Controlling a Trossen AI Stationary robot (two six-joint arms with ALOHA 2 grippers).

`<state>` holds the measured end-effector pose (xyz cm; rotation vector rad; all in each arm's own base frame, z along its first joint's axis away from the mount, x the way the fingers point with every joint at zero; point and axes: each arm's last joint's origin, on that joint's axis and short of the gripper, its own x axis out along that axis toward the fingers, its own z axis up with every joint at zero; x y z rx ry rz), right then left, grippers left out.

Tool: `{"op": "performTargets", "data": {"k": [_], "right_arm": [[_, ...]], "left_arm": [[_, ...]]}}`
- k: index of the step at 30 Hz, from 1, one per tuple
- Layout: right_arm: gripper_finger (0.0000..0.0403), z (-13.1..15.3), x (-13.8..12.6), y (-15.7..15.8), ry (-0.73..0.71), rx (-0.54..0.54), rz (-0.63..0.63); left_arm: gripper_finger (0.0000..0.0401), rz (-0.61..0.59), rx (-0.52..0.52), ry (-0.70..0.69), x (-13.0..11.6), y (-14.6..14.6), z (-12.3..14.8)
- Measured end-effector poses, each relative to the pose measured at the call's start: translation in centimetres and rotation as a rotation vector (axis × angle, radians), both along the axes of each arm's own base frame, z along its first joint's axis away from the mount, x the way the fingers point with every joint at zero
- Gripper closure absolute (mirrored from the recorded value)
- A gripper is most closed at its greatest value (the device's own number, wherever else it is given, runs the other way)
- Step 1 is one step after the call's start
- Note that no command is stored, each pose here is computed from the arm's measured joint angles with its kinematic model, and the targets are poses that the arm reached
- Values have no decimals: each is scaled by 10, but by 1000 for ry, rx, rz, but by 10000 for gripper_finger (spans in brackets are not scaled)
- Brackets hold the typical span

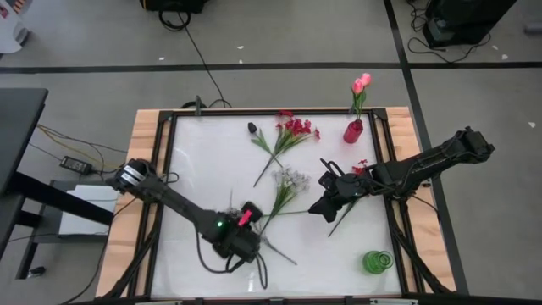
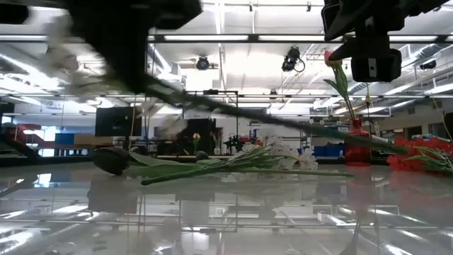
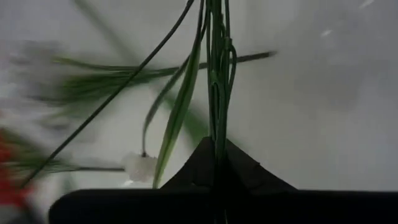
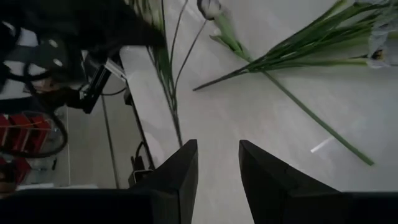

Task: Sort flowers into vase by color
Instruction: Put the bottom white flowers into the red vase

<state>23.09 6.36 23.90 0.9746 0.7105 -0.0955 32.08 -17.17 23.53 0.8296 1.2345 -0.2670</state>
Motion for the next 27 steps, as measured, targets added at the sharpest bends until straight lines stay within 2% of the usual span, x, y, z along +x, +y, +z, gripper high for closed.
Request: {"op": "performTargets", "data": {"k": [4,8,10,13,17,21,27], "right_arm": [[277,1,0,1,-10,1,41],[277,5,2,3,-54,33,106],[277,7,3,4,-79,34,124],[277,11,6,4,-143,-10,131],[271,11,8,-4,-191,-194,35],[248,15,7,-10,-231,-368,82],[192,26,-1,-10,-308,-372,190]], "left_arm": [[388,-92,153,-7,9,14,16],[388,-190,391,17,15,31,28],[388,-205,522,1,21,39,36],[388,-202,664,-43,31,49,47],[388,-310,750,-47,46,55,55],[388,-418,823,-106,60,53,64],[387,-552,971,-193,78,48,83]]}}
